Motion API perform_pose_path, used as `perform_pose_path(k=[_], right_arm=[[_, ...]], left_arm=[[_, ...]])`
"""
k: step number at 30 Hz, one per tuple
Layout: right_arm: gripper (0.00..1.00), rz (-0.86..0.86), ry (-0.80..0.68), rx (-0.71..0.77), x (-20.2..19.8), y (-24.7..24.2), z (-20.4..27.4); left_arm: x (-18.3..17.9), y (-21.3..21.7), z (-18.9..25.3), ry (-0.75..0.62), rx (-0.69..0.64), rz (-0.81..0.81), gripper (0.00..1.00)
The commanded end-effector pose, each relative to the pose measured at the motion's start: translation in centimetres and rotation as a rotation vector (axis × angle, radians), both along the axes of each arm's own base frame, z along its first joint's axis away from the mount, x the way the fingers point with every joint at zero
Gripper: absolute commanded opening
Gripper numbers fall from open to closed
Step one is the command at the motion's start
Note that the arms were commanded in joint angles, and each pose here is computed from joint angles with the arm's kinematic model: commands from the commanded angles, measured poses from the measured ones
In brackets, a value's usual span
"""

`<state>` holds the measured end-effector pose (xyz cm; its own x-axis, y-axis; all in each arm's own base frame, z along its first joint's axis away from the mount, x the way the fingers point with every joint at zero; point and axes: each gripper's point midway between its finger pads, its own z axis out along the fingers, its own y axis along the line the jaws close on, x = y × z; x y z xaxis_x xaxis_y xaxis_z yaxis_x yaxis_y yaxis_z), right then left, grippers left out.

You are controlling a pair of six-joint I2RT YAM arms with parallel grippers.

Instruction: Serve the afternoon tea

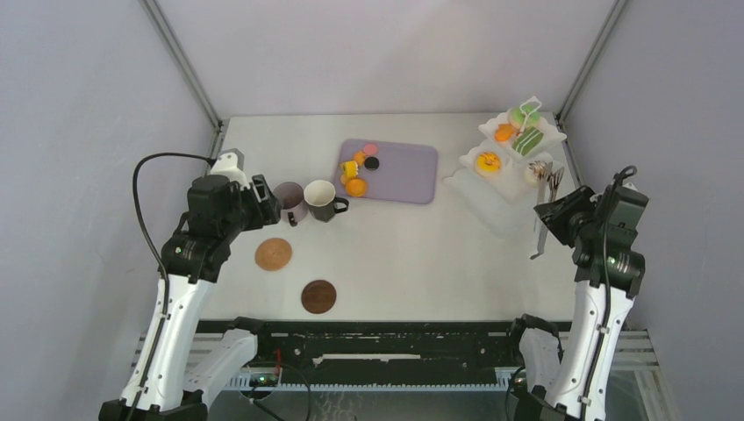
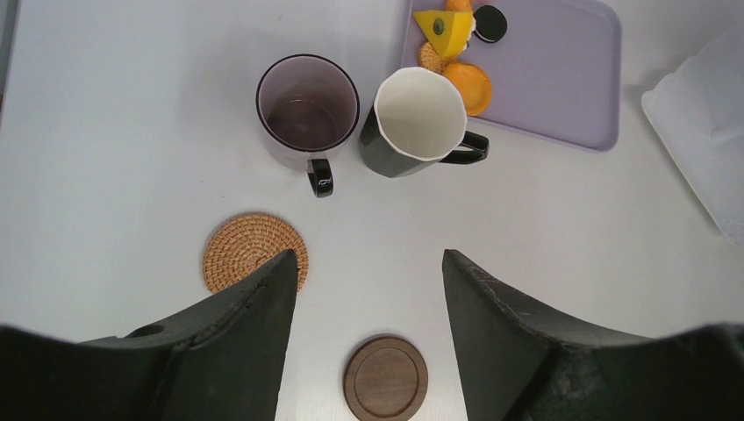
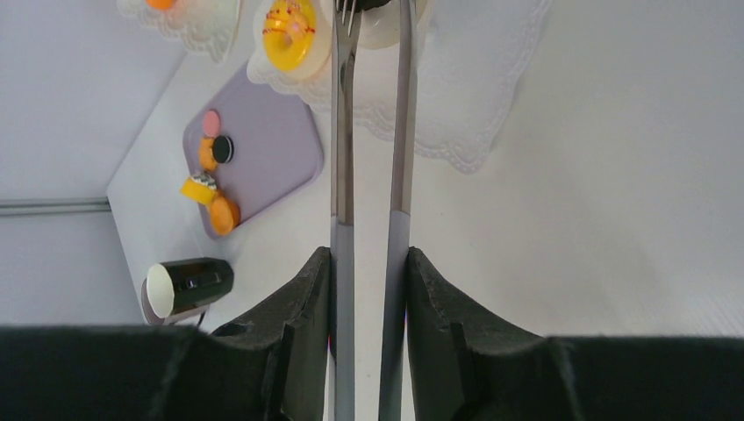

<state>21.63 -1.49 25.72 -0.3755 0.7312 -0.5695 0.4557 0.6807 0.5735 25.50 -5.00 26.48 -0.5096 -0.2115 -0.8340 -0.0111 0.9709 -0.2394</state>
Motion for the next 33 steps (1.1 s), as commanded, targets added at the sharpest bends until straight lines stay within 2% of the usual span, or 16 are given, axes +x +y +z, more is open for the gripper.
perform_pose_path(k=[1, 16, 23, 33], right_arm=[[0.00, 0.007, -0.111, -0.024, 3.6, -1.4, 2.1], [0.00, -0.033, -0.105, -0.006, 9.4, -4.2, 0.6], [0.00, 0.035, -0.113, 0.030, 12.3, -2.9, -0.3], [0.00, 0.098, -0.103, 0.049, 14.0, -1.1, -1.3]], left_arm=[[0.1, 0.1, 1.4, -0.051, -0.015, 0.009, 0.66], [1.0, 0.5, 0.6, -0.042, 0.021, 0.017, 0.67], [0.9, 0.6, 0.9, -0.062, 0.030, 0.015, 0.67], [1.4, 0.6, 0.7, -0.054, 0.029, 0.019, 0.67]])
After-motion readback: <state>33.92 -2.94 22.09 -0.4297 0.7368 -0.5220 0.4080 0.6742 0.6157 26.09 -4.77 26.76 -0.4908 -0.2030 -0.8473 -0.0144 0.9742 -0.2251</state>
